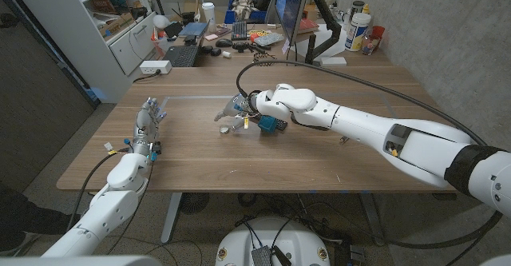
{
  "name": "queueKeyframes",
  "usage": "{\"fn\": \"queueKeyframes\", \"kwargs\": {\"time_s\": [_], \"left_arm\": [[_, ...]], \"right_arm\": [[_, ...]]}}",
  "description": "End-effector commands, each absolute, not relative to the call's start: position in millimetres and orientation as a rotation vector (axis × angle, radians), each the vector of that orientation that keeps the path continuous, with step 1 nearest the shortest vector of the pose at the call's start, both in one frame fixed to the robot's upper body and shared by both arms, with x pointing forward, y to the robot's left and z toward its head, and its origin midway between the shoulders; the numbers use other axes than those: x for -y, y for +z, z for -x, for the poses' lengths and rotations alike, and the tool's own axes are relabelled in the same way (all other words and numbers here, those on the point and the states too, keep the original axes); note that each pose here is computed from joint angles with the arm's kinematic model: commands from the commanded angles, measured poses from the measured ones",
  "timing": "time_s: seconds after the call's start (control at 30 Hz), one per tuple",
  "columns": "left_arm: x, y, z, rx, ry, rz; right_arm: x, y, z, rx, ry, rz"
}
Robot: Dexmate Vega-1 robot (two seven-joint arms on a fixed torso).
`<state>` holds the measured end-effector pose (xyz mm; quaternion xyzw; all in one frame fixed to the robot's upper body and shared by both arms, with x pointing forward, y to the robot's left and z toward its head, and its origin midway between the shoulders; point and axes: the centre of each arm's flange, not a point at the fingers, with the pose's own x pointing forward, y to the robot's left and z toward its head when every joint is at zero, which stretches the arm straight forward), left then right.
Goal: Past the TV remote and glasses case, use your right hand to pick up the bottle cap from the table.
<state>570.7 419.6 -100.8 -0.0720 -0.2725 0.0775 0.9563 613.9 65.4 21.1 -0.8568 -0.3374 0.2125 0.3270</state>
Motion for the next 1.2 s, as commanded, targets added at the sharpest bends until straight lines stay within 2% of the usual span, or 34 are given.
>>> {"fn": "queueKeyframes", "kwargs": {"time_s": [0.03, 1.1, 1.2], "left_arm": [[-417.2, -99.4, -570.1, 0.551, 0.161, 0.141], [-418.5, -106.5, -573.4, 0.542, 0.170, 0.155], [-420.0, -106.5, -574.6, 0.542, 0.171, 0.155]], "right_arm": [[-64.7, 14.5, -617.8, 0.877, 0.571, 2.266], [-73.1, 0.6, -621.3, 0.874, 0.626, 2.341], [-73.1, -0.3, -621.2, 0.942, 0.622, 2.319]]}}
